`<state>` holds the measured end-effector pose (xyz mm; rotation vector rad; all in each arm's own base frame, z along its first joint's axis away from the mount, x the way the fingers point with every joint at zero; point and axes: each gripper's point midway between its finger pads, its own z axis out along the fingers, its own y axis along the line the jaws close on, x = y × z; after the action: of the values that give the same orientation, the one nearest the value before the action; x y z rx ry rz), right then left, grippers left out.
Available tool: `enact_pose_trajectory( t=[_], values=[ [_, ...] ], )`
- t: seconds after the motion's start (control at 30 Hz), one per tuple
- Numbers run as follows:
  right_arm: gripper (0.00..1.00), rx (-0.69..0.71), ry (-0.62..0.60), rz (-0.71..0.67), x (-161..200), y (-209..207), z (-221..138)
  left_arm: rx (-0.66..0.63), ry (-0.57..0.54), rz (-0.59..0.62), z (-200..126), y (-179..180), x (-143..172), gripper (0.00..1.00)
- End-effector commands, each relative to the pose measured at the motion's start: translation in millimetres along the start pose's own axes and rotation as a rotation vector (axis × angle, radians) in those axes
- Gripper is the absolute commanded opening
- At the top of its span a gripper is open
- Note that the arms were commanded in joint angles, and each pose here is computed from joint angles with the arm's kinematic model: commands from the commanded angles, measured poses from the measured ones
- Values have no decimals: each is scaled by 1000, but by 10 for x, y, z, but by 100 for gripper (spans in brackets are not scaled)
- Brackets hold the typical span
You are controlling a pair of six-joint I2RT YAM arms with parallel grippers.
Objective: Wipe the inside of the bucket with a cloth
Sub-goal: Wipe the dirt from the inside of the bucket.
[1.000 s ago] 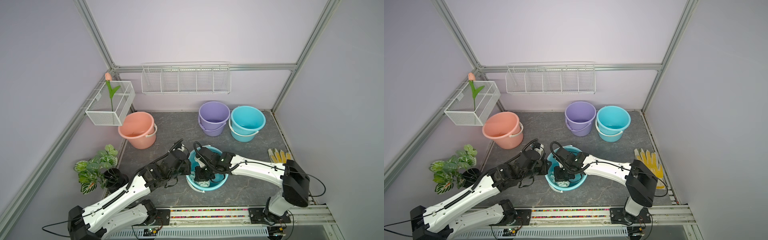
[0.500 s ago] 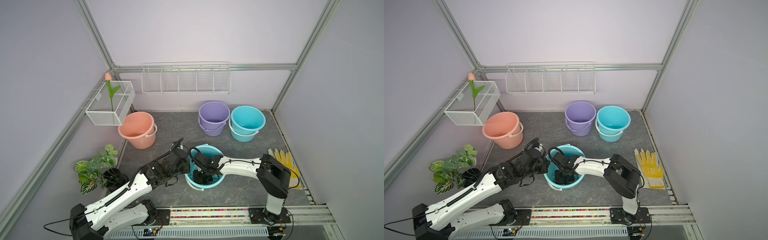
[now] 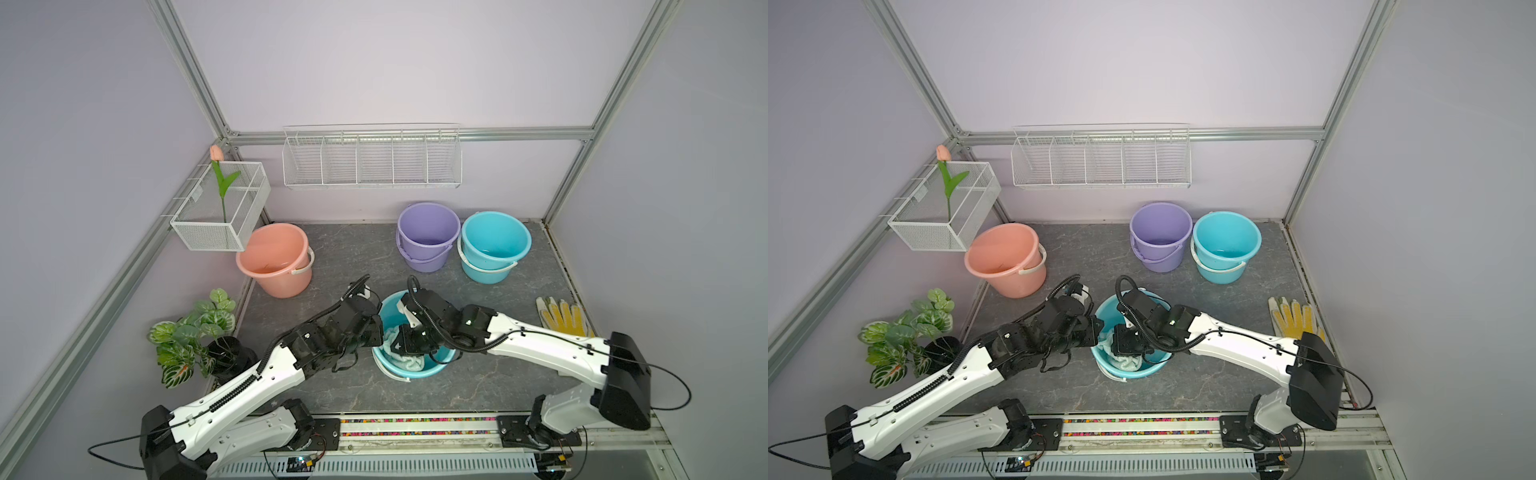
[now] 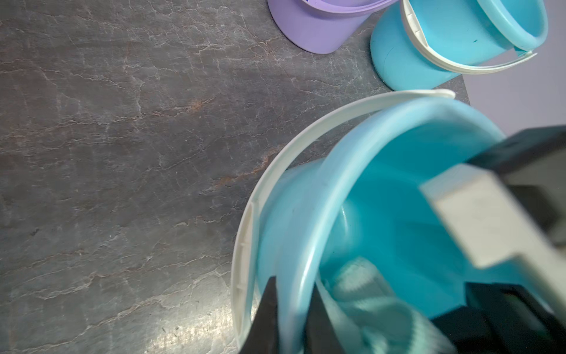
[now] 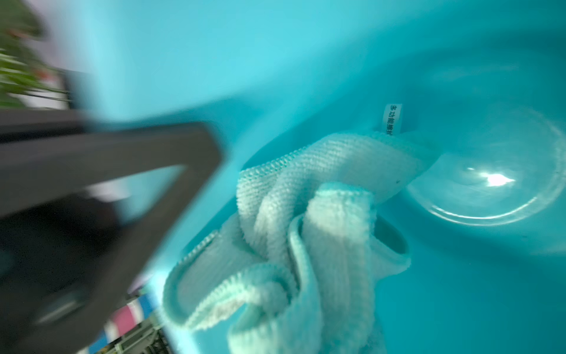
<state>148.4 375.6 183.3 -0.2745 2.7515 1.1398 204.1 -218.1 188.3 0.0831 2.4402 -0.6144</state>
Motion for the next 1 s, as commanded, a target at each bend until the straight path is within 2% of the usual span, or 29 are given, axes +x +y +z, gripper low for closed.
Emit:
enact_pose_trajectory(
  t=[0.0,0.23,0.4,0.67,0.83,0.97],
  values=[
    [7,-99,-4,103,37,141,4,40,-51,3,-68,-138,-163,0],
    [7,-217,-74,266,-55,217,187,57,-47,-8,-65,-174,-164,0],
    [7,-183,-93,397,-124,46,513,74,-39,0,-70,-228,-178,0],
    [7,67,-84,572,-105,-503,1109,84,-36,7,-99,-241,-172,0],
    [7,277,-102,624,-21,-991,1350,90,-35,2,-122,-224,-148,0],
    [7,334,-85,620,42,-1142,1437,87,-42,0,-150,-186,-134,0]
  ],
)
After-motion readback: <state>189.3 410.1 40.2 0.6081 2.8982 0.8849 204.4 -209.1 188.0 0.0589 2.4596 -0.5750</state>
